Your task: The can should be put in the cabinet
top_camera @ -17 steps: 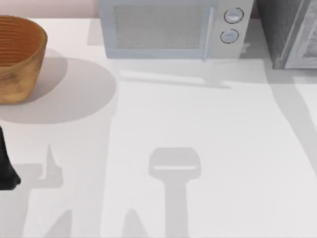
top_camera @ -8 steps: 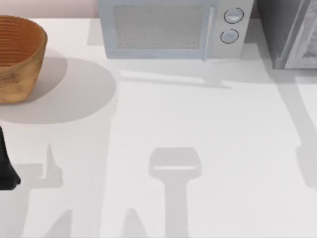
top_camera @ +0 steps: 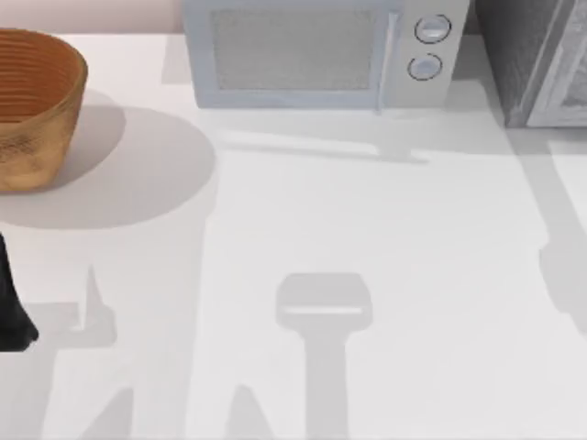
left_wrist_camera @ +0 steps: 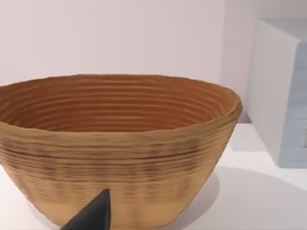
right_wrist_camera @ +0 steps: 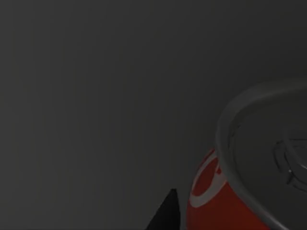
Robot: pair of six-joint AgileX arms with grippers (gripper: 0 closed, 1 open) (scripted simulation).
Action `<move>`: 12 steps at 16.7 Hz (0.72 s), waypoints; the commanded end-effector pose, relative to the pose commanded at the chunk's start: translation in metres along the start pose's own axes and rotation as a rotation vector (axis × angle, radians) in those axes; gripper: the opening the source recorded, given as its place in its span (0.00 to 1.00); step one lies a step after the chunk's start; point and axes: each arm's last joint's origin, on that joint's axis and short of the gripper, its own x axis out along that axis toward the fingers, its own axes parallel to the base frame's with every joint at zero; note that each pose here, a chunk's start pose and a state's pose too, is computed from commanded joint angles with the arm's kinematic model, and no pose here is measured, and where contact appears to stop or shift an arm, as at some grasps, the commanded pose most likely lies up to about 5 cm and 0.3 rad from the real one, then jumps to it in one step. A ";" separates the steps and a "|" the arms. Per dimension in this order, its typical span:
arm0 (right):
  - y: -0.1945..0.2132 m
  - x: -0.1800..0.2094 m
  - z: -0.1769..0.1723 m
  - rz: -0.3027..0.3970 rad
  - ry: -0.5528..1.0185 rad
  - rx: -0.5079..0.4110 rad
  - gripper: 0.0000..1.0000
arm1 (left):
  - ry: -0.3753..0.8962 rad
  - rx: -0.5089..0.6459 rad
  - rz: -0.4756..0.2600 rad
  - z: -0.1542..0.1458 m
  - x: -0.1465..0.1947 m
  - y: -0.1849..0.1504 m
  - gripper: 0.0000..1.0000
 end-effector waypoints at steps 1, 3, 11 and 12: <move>0.000 0.000 0.000 0.000 0.000 0.000 0.00 | 0.000 0.000 0.000 0.000 0.000 0.000 1.00; 0.000 0.000 0.000 0.000 0.000 0.000 0.00 | 0.000 0.000 0.000 0.000 0.000 0.000 1.00; 0.000 0.000 0.000 0.000 0.000 0.000 0.60 | 0.000 0.000 0.000 0.000 0.000 0.000 1.00; 0.000 0.000 0.000 0.000 0.000 0.000 0.68 | 0.000 0.000 0.000 0.000 0.000 0.000 1.00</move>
